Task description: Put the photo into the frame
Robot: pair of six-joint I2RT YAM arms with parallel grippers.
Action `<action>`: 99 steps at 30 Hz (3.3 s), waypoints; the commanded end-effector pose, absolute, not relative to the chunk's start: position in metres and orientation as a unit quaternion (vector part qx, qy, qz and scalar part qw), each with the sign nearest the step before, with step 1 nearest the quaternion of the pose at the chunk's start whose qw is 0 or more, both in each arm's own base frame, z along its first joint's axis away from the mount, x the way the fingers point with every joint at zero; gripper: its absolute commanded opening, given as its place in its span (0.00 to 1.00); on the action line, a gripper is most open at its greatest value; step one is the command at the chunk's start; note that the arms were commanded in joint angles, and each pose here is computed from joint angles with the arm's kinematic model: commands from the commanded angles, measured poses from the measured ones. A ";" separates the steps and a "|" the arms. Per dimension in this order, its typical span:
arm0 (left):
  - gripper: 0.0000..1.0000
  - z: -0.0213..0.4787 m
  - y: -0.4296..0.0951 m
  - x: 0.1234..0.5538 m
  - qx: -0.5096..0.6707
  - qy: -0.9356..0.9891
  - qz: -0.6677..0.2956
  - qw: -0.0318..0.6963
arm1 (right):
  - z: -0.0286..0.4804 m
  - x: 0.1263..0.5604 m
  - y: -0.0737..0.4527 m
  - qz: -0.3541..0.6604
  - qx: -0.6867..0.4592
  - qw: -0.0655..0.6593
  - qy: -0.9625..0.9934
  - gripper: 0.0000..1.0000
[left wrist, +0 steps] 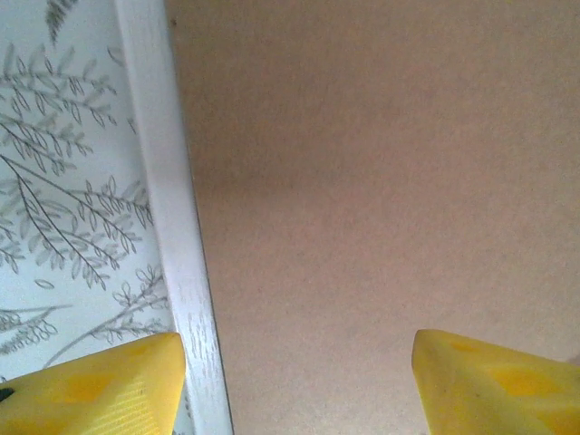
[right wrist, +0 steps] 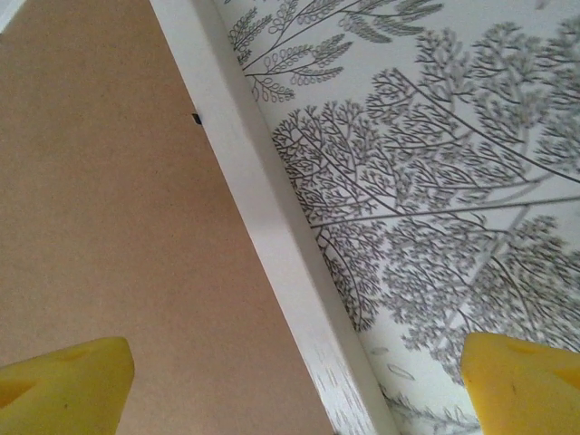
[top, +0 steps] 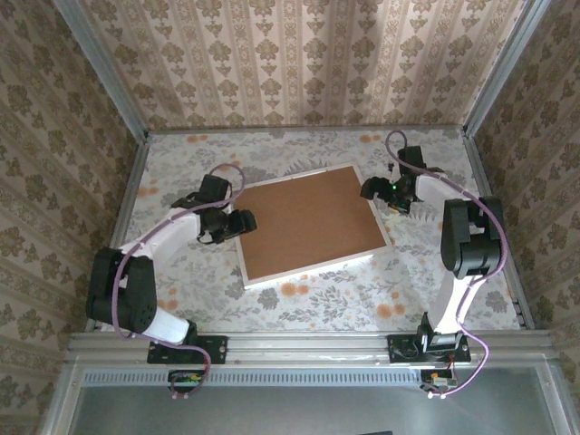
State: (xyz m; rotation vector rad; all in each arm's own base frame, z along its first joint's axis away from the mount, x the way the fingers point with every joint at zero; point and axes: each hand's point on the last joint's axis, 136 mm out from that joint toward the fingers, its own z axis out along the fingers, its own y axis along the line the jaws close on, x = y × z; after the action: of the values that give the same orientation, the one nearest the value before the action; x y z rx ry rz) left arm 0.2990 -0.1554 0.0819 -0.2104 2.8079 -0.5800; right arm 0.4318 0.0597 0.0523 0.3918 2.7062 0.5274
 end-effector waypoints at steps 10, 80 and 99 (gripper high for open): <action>0.68 0.066 -0.163 0.301 -0.075 0.971 -0.201 0.109 | 0.035 0.436 0.085 0.223 0.110 0.135 0.959 0.92; 0.61 0.055 -0.217 0.318 -0.034 0.950 -0.300 0.081 | 0.023 0.414 0.139 0.303 0.072 0.064 0.948 0.82; 0.59 0.049 -0.245 0.292 -0.029 0.951 -0.304 0.042 | 0.026 0.397 0.175 0.347 0.094 0.059 0.931 0.77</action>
State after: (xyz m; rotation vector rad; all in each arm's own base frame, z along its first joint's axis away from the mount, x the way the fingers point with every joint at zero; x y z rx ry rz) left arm 0.3117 -0.1833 0.0435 -0.2685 2.8965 -0.6332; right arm 0.4406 0.0789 0.0323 0.4250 2.7185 0.6140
